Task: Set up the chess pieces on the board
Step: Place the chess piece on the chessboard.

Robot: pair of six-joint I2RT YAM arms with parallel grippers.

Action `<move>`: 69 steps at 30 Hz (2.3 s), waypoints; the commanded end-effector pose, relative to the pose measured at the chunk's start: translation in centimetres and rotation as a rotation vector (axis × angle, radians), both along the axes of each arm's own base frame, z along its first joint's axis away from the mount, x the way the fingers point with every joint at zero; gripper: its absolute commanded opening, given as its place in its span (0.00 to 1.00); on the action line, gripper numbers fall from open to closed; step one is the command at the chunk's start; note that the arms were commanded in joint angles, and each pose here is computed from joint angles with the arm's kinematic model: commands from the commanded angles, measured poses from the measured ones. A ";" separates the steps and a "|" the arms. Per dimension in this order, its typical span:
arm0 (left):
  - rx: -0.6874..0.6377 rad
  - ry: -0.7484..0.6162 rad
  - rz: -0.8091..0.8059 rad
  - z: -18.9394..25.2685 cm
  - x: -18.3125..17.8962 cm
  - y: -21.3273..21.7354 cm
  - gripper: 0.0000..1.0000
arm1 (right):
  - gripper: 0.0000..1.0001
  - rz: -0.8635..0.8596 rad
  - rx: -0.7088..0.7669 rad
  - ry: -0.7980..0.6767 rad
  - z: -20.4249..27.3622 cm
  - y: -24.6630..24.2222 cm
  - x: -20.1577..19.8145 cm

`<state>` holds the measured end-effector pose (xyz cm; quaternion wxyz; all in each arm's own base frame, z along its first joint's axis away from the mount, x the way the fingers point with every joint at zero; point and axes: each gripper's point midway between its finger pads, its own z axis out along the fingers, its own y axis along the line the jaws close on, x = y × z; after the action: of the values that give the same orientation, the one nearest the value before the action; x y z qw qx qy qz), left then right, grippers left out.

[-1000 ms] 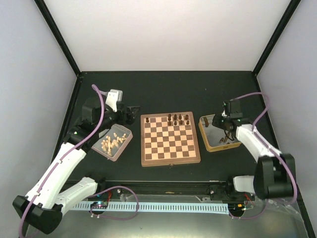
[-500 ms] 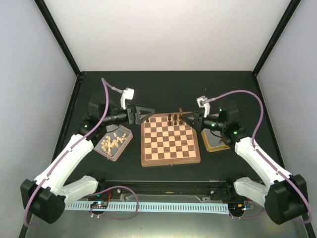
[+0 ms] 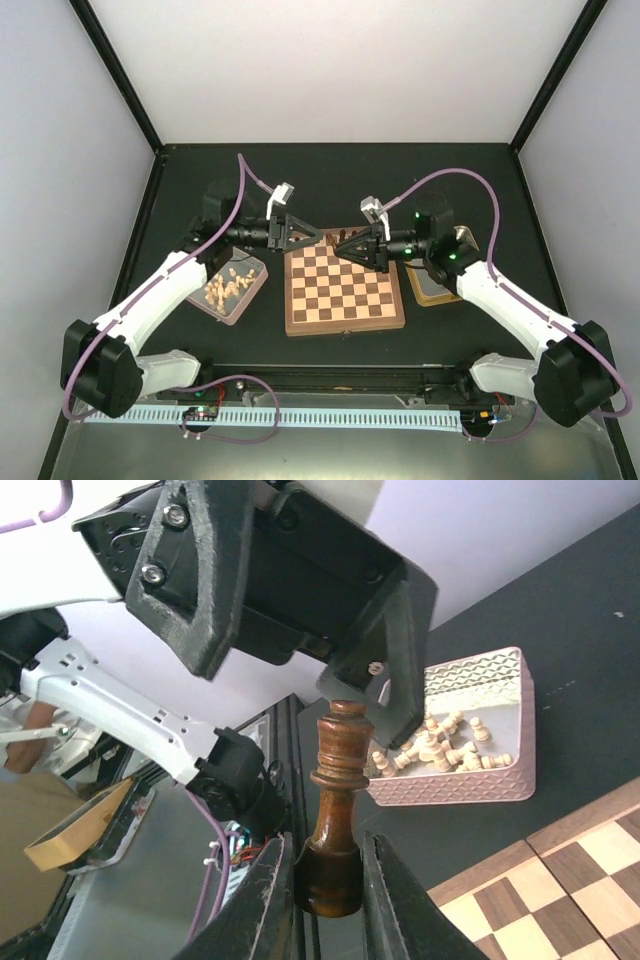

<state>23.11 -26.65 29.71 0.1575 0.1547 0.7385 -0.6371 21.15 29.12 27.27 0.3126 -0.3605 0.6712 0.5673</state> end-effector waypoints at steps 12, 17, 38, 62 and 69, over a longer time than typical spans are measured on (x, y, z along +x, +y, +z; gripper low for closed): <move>-0.009 0.002 -0.149 0.4 -1.4 -2.0 0.41 | 0.14 0.106 -0.058 -0.026 -0.4 1.3 -1.1; 0.036 0.049 -0.148 -1.4 -0.9 -2.4 0.28 | 0.14 0.105 -0.081 -0.022 -0.8 1.5 -0.8; 0.664 -0.196 0.414 -7.7 8.1 2.0 0.05 | 0.49 -0.906 -0.459 0.018 -5.7 -10.0 9.0; 0.931 -0.468 0.480 -16.2 15.8 -3.7 0.04 | 0.48 -1.176 -0.411 0.066 -6.9 -14.6 8.9; 0.945 -0.450 0.460 -18.9 16.3 -4.5 0.04 | 0.48 -1.188 -0.423 0.069 -7.2 -14.9 8.7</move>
<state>38.30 -29.81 10.51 0.3373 0.1684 0.9170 -0.1304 29.83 14.40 19.70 0.4676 0.0284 0.8683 0.1630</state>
